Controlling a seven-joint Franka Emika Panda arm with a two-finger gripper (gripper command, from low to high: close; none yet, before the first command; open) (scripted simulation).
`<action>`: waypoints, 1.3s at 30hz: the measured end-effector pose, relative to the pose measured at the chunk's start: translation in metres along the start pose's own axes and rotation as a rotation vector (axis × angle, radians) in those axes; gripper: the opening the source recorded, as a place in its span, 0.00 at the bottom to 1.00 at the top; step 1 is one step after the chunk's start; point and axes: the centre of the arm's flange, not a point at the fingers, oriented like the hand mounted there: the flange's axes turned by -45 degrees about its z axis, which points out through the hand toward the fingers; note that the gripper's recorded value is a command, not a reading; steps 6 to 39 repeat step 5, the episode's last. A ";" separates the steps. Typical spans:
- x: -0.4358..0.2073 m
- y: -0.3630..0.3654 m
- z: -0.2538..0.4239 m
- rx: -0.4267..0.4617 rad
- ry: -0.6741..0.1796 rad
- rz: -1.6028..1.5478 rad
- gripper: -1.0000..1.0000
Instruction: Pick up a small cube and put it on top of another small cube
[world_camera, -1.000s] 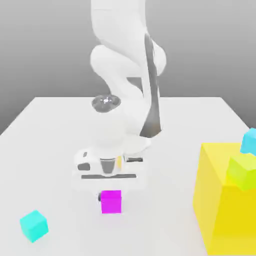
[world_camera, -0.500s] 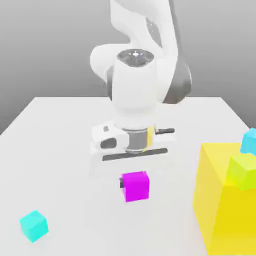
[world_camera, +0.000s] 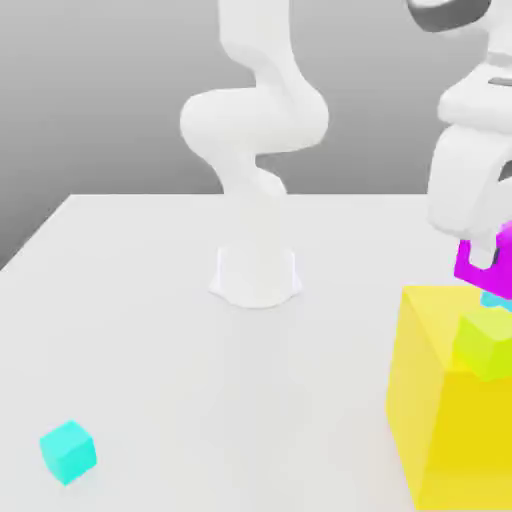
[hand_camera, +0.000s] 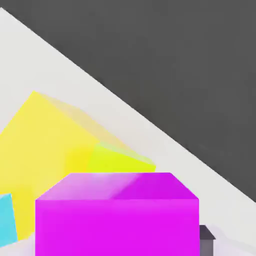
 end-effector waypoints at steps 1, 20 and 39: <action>0.000 0.000 0.014 0.000 0.000 0.000 0.00; 0.000 0.001 0.026 0.000 0.000 0.002 1.00; 0.000 0.001 0.026 0.000 0.000 0.002 1.00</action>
